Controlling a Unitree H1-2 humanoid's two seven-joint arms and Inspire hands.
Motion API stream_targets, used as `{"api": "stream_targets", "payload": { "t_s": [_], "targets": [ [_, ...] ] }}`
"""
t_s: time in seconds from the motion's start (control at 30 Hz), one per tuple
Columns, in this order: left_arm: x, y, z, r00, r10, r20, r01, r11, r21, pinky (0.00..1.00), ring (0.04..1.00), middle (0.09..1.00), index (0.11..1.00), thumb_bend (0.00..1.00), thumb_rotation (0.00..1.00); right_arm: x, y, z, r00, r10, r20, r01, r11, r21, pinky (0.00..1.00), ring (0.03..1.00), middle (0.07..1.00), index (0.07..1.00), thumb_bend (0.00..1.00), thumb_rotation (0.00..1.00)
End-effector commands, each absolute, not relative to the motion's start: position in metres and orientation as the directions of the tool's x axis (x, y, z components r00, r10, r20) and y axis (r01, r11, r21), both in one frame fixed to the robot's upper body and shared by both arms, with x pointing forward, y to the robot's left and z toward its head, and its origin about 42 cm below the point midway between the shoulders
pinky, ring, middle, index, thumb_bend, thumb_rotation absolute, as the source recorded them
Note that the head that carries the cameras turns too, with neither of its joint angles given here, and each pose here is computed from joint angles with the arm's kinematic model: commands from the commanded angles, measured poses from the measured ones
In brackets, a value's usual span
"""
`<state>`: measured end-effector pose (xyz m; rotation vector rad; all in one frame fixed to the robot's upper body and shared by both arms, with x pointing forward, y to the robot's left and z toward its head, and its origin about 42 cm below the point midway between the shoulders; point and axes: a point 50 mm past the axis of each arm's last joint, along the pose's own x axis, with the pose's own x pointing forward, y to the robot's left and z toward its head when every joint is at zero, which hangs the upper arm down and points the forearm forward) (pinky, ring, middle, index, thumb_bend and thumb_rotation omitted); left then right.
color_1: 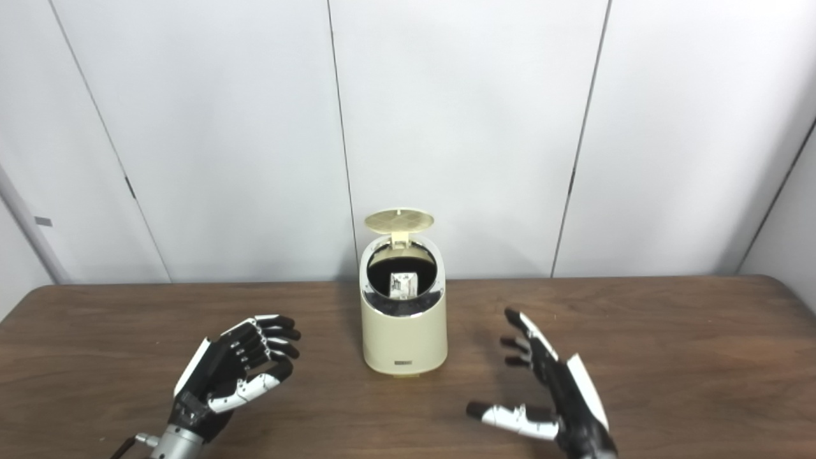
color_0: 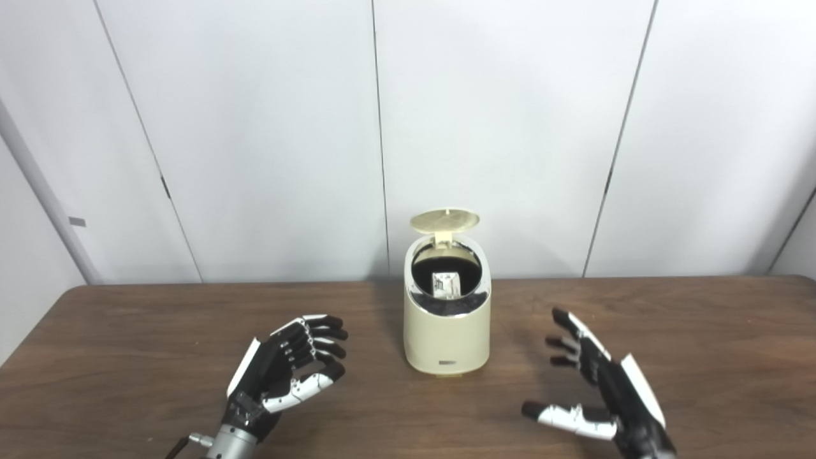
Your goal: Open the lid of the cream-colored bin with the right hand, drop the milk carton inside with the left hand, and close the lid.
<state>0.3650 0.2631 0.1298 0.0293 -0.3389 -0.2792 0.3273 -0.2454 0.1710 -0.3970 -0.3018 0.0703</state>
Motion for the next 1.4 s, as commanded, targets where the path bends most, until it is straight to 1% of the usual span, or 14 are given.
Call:
{"api": "stream_targets", "payload": {
  "t_s": [0.0,0.13,0.23,0.3,0.4,0.5,0.57,0.63,0.7,0.8,1.0,1.1,1.27,1.37],
  "targets": [
    [0.361,0.257,0.119,0.905,-0.268,0.331,0.265,0.963,0.056,0.48,0.577,0.662,0.699,0.68,0.17,0.351,-0.253,0.214,0.911,0.127,0.393,0.062,0.899,-0.434,0.79,0.862,0.938,0.907,0.76,0.36],
    [0.359,0.254,0.113,0.908,-0.263,0.327,0.268,0.963,0.029,0.48,0.583,0.668,0.708,0.68,0.15,0.372,-0.256,0.25,0.89,0.129,0.437,0.112,0.868,-0.484,0.77,0.85,0.915,0.877,0.74,0.42],
    [0.358,0.253,0.109,0.911,-0.257,0.323,0.263,0.965,0.028,0.48,0.585,0.668,0.707,0.69,0.17,0.384,-0.253,0.281,0.866,0.148,0.478,0.146,0.839,-0.525,0.69,0.823,0.895,0.863,0.72,0.42],
    [0.357,0.251,0.107,0.914,-0.253,0.318,0.26,0.965,0.021,0.49,0.588,0.668,0.704,0.69,0.16,0.389,-0.252,0.302,0.849,0.178,0.497,0.154,0.817,-0.555,0.68,0.813,0.889,0.865,0.7,0.42],
    [0.356,0.249,0.105,0.917,-0.246,0.314,0.256,0.967,0.011,0.5,0.589,0.667,0.701,0.68,0.15,0.394,-0.247,0.328,0.858,0.191,0.477,0.145,0.8,-0.582,0.67,0.814,0.899,0.872,0.69,0.44],
    [0.355,0.246,0.102,0.919,-0.248,0.306,0.264,0.965,-0.01,0.51,0.596,0.673,0.702,0.68,0.15,0.397,-0.242,0.346,0.861,0.223,0.457,0.133,0.768,-0.626,0.66,0.823,0.908,0.881,0.67,0.43],
    [0.353,0.244,0.1,0.919,-0.251,0.304,0.268,0.963,-0.013,0.51,0.6,0.676,0.706,0.68,0.14,0.4,-0.239,0.355,0.861,0.245,0.446,0.124,0.749,-0.65,0.68,0.843,0.914,0.883,0.67,0.42],
    [0.353,0.242,0.098,0.918,-0.255,0.304,0.267,0.964,0.003,0.52,0.603,0.679,0.711,0.66,0.12,0.404,-0.237,0.362,0.855,0.271,0.443,0.128,0.717,-0.685,0.67,0.844,0.906,0.877,0.68,0.41],
    [0.352,0.241,0.096,0.918,-0.255,0.303,0.264,0.965,0.014,0.51,0.603,0.679,0.716,0.65,0.12,0.409,-0.234,0.368,0.848,0.301,0.437,0.133,0.676,-0.725,0.66,0.838,0.897,0.879,0.67,0.44],
    [0.353,0.239,0.094,0.92,-0.251,0.3,0.259,0.966,0.013,0.51,0.601,0.676,0.712,0.66,0.13,0.415,-0.23,0.375,0.845,0.336,0.416,0.115,0.645,-0.756,0.71,0.853,0.893,0.88,0.67,0.45],
    [0.351,0.237,0.092,0.922,-0.254,0.294,0.261,0.965,0.015,0.51,0.602,0.683,0.714,0.65,0.12,0.427,-0.22,0.386,0.84,0.402,0.363,0.1,0.543,-0.834,0.78,0.886,0.904,0.889,0.7,0.58],
    [0.351,0.237,0.091,0.925,-0.248,0.289,0.252,0.967,0.023,0.51,0.6,0.678,0.711,0.65,0.12,0.429,-0.213,0.391,0.847,0.425,0.319,0.073,0.502,-0.862,0.8,0.91,0.916,0.906,0.7,0.63],
    [0.351,0.236,0.089,0.923,-0.257,0.285,0.261,0.965,0.024,0.51,0.599,0.681,0.711,0.64,0.09,0.431,-0.196,0.399,0.853,0.467,0.235,0.019,0.422,-0.906,0.81,0.951,0.936,0.923,0.7,0.63],
    [0.351,0.234,0.09,0.924,-0.255,0.286,0.259,0.966,0.024,0.5,0.593,0.678,0.712,0.63,0.07,0.433,-0.189,0.401,0.846,0.497,0.194,-0.001,0.364,-0.931,0.82,0.967,0.939,0.917,0.73,0.67]
  ]
}}
